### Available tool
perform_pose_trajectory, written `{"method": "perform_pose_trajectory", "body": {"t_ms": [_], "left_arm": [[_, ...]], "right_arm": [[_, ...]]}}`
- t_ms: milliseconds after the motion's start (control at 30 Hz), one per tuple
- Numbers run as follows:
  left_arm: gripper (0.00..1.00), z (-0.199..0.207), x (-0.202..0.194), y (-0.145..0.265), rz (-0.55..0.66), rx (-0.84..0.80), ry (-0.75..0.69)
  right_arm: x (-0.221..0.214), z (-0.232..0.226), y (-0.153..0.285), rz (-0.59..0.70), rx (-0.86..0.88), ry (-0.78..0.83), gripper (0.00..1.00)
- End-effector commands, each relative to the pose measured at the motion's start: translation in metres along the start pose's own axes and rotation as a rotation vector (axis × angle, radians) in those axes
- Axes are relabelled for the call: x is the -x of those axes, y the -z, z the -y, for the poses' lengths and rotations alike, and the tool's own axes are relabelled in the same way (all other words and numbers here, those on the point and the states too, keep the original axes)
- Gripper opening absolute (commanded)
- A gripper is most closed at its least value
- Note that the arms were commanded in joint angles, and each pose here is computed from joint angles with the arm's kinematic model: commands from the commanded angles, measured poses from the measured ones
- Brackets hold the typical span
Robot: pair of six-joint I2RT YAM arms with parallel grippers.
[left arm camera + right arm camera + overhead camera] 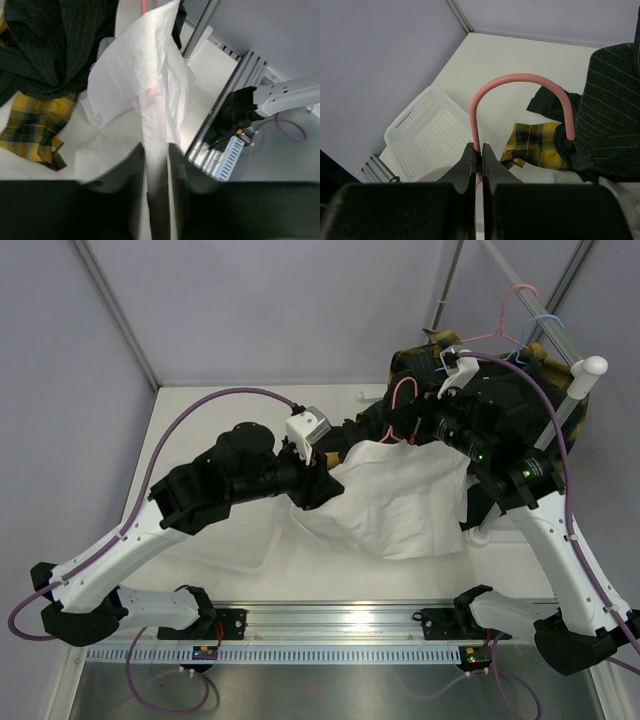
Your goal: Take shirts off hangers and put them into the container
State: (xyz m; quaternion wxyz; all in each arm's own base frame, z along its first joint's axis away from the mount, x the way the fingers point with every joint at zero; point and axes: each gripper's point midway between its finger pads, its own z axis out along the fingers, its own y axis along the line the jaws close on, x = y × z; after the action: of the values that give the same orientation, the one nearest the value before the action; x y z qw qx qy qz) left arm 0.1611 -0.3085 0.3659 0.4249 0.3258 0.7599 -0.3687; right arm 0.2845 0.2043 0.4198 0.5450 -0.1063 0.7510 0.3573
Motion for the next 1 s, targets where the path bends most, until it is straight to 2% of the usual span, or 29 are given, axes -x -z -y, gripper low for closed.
{"method": "perform_pose_trajectory", "body": {"t_ms": [0,67,100,333,367,400,467,500,600,733,767,900,967], "left_arm": [[0.46,0.013,0.014,0.008,0.068,-0.061,-0.001],[0.58,0.009,0.009,0.015,0.071,-0.038,0.001],[0.6,0.002,-0.006,0.014,0.037,-0.012,0.011],[0.59,-0.022,-0.062,0.029,-0.018,0.073,0.059],[0.55,-0.026,-0.065,0.031,-0.016,0.095,0.065],[0.38,-0.029,-0.067,0.034,-0.014,0.107,0.066],[0.17,-0.037,-0.071,0.037,-0.021,0.156,0.07],[0.0,-0.04,-0.071,0.039,-0.022,0.169,0.072],[0.0,-0.047,-0.067,0.047,-0.001,0.219,0.073],[0.0,-0.062,-0.051,0.072,0.129,0.308,0.097],[0.0,-0.069,-0.042,0.089,0.205,0.35,0.11],[0.0,-0.083,-0.029,0.126,0.364,0.427,0.148],[0.0,-0.083,-0.03,0.131,0.373,0.426,0.15]], "right_arm": [[0.026,0.004,0.007,0.128,-0.065,0.001,0.0],[0.032,0.006,0.015,0.156,-0.091,0.01,0.0],[0.036,0.006,0.021,0.168,-0.103,0.019,0.0],[0.056,0.009,0.053,0.195,-0.194,0.082,0.0],[0.059,0.007,0.058,0.197,-0.197,0.087,0.0],[0.061,0.004,0.063,0.206,-0.194,0.091,0.0],[0.063,0.009,0.069,0.206,-0.232,0.097,0.0],[0.064,0.011,0.072,0.207,-0.247,0.106,0.0],[0.064,0.025,0.081,0.207,-0.335,0.119,0.0],[0.063,0.056,0.1,0.226,-0.514,0.128,0.0],[0.061,0.069,0.107,0.227,-0.593,0.132,0.0],[0.059,0.095,0.134,0.281,-0.781,0.086,0.0],[0.06,0.102,0.145,0.316,-0.846,0.044,0.0]]}}
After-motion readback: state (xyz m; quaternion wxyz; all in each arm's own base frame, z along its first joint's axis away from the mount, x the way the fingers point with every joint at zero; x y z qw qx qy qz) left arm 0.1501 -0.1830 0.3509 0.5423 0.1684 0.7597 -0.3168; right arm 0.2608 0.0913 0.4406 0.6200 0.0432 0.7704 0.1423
